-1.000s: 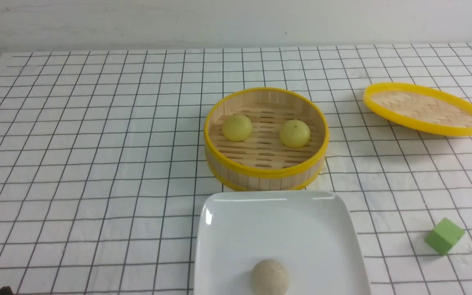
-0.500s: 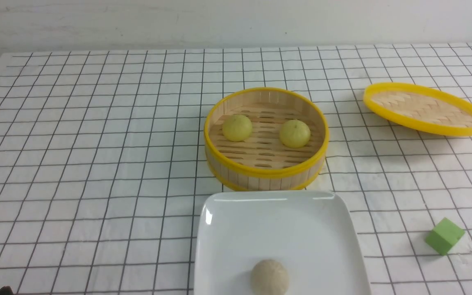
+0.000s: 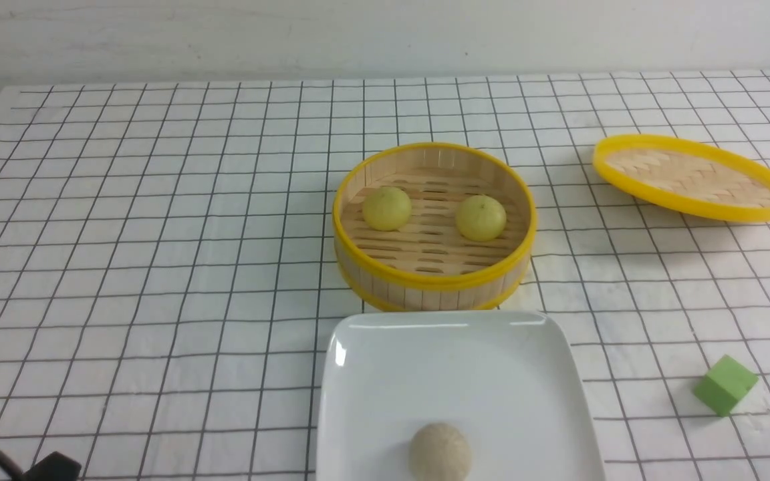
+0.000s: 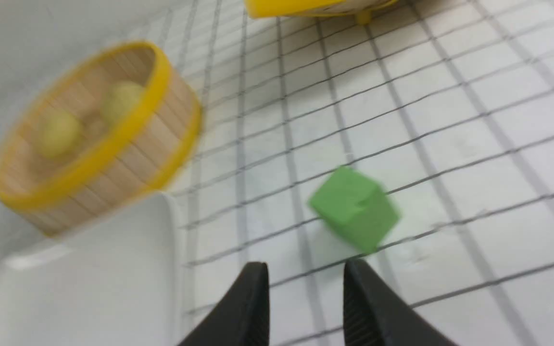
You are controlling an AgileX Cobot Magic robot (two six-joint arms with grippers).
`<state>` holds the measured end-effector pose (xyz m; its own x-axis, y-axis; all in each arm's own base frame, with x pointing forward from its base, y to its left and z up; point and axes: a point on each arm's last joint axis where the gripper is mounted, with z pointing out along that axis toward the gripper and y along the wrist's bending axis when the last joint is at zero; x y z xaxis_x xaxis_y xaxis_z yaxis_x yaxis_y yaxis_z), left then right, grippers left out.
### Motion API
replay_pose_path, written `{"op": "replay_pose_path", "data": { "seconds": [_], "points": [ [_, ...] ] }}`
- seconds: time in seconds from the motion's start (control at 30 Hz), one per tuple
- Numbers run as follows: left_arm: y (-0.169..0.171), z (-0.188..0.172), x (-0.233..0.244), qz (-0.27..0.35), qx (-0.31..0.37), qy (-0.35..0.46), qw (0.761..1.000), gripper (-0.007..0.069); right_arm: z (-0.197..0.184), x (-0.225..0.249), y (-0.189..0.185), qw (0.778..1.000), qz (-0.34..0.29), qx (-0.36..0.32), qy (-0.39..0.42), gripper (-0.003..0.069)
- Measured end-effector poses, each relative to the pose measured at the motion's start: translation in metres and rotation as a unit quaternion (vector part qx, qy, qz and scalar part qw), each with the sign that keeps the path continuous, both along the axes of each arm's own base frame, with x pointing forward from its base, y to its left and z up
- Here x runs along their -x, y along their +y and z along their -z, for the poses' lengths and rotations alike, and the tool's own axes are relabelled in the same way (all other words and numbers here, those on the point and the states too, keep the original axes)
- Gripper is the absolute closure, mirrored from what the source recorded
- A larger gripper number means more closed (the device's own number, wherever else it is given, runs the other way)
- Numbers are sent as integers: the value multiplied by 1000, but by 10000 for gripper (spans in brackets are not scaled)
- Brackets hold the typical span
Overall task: Put the steamed buns into the plate on the white-black tablecloth.
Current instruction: 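Reach toward a bun in the bamboo steamer with the right gripper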
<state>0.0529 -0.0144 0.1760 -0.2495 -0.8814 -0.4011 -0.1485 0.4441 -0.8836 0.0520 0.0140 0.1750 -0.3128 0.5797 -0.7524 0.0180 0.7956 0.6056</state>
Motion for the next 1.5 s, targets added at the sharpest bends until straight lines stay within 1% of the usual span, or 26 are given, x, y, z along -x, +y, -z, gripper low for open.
{"op": "replay_pose_path", "data": {
  "seconds": [0.03, 0.07, 0.13, 0.17, 0.4, 0.53, 0.57, 0.63, 0.67, 0.73, 0.77, 0.8, 0.83, 0.87, 0.97, 1.1, 1.17, 1.2, 1.23, 1.27, 1.3, 1.33, 1.37, 1.4, 1.47, 1.5],
  "points": [
    [-1, -1, 0, -5, 34, 1, 999, 385, -2, 0, 2, 997, 6, -73, 2, 419],
    [-1, -1, 0, -6, 39, 0, 999, 385, -2, 0, 3, 996, 8, -87, 3, 419],
    [0, -3, -1, -13, 67, -6, 998, 385, -5, 0, 5, 986, 11, -166, 9, 419],
    [0, -3, -1, -14, 67, -8, 998, 385, -5, 0, 6, 983, 12, -184, 10, 419],
    [3, -11, -2, -29, 62, -42, 997, 414, -13, 1, 8, 981, 1, -195, 3, 420],
    [-1, -66, 9, 11, -42, -93, 995, 590, -80, 6, 3, 991, -8, -72, -117, 509],
    [-2, -81, 11, 23, -63, -89, 994, 606, -96, 5, 2, 991, -10, -25, -128, 552],
    [-4, -93, 10, 39, -84, -70, 993, 620, -113, 3, 2, 991, -15, 29, -127, 606],
    [-7, -105, 4, 75, -120, -12, 990, 623, -124, -8, 2, 993, -27, 80, -86, 659],
    [-11, -110, -9, 128, -168, 78, 974, 623, -129, -24, 3, 991, -46, 127, 1, 671],
    [-12, -109, -17, 160, -188, 130, 960, 623, -125, -36, 3, 985, -56, 144, 76, 670],
    [-13, -107, -27, 195, -202, 187, 941, 623, -118, -46, 2, 975, -61, 151, 149, 667],
    [-14, -107, -28, 201, -205, 195, 938, 623, -116, -51, 2, 972, -63, 151, 168, 666],
    [-15, -104, -40, 241, -224, 243, 912, 623, -106, -63, 1, 957, -65, 148, 239, 663],
    [-15, -97, -64, 290, -245, 293, 878, 623, -81, -94, 10, 921, -106, 137, 349, 657],
    [-15, -86, -82, 311, -250, 322, 858, 619, -79, -132, 43, 907, -208, 124, 345, 622],
    [-15, -84, -85, 316, -251, 327, 855, 615, -80, -144, 58, 905, -236, 117, 335, 596],
    [-15, -80, -90, 321, -248, 337, 849, 604, -83, -162, 82, 902, -272, 111, 316, 550],
    [-15, -80, -90, 321, -248, 337, 849, 604, -80, -165, 88, 898, -280, 114, 320, 538],
    [-15, -77, -93, 326, -247, 346, 844, 589, -77, -181, 112, 889, -309, 125, 313, 483],
    [-15, -76, -93, 326, -247, 347, 844, 587, -76, -183, 115, 888, -313, 127, 313, 477],
    [-15, -74, -95, 330, -247, 351, 841, 568, -72, -202, 136, 877, -333, 148, 313, 419],
    [-15, -74, -95, 331, -248, 351, 840, 562, -75, -203, 136, 879, -332, 149, 309, 414],
    [-15, -74, -95, 336, -251, 352, 837, 531, -73, -224, 150, 872, -335, 177, 310, 372],
    [-15, -73, -94, 340, -255, 352, 834, 504, -75, -236, 154, 872, -330, 193, 304, 357],
    [-15, -73, -93, 349, -261, 353, 828, 463, -84, -256, 158, 877, -318, 222, 284, 340]
  ]
}}
